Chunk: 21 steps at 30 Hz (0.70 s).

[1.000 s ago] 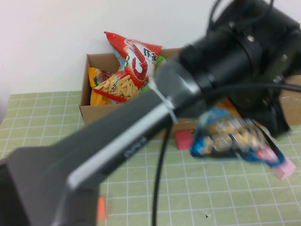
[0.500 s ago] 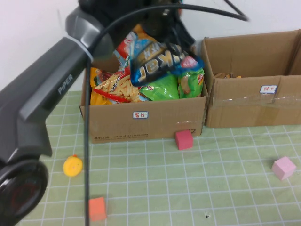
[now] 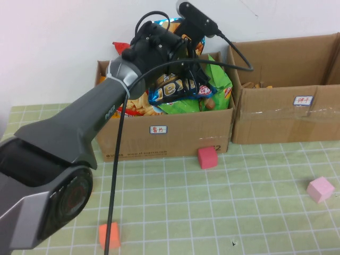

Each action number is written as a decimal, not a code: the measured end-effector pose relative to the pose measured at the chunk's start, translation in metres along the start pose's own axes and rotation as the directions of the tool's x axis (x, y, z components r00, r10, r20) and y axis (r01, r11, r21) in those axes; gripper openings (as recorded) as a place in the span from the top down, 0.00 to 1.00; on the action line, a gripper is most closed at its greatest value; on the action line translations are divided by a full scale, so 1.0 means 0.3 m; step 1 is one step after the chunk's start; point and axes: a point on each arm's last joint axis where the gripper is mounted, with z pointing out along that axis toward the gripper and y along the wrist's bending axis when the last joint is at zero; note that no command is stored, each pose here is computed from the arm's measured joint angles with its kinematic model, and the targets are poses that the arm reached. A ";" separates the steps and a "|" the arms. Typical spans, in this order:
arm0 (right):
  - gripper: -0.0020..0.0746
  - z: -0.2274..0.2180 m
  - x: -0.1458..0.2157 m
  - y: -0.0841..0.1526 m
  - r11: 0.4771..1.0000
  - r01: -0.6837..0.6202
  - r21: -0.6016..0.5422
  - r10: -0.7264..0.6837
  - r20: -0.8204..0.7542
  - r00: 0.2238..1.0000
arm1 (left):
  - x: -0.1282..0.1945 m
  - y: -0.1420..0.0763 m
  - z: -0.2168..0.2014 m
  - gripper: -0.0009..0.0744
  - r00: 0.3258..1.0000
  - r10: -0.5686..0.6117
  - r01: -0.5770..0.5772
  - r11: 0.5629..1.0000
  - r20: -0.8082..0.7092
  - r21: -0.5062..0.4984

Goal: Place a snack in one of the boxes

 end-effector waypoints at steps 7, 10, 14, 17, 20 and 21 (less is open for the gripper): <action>0.98 0.000 0.000 0.000 1.000 0.000 0.000 0.000 0.000 1.000 | -0.015 -0.011 -0.034 0.42 0.999 0.039 -0.039 0.999 -0.019 0.006; 0.98 0.000 0.000 0.000 1.000 0.000 0.000 0.000 0.000 1.000 | -0.065 -0.009 -0.121 0.34 0.997 0.080 -0.080 0.997 -0.019 -0.022; 0.98 0.000 0.000 0.000 1.000 0.000 0.000 0.000 0.000 1.000 | -0.154 -0.007 -0.311 0.32 0.989 0.145 -0.145 0.986 -0.012 -0.083; 0.98 0.000 0.000 0.000 1.000 0.000 0.000 0.000 0.000 1.000 | -0.217 -0.025 -0.469 0.40 0.985 0.169 -0.167 0.981 0.019 -0.094; 0.98 0.000 0.000 0.000 1.000 0.000 0.000 0.000 0.000 1.000 | -0.254 -0.044 -0.617 0.58 0.977 0.204 -0.199 0.976 0.054 -0.083; 0.98 0.000 0.000 0.000 1.000 0.000 0.000 0.000 0.000 1.000 | -0.259 -0.059 -0.674 0.69 0.973 0.224 -0.219 0.973 0.063 -0.074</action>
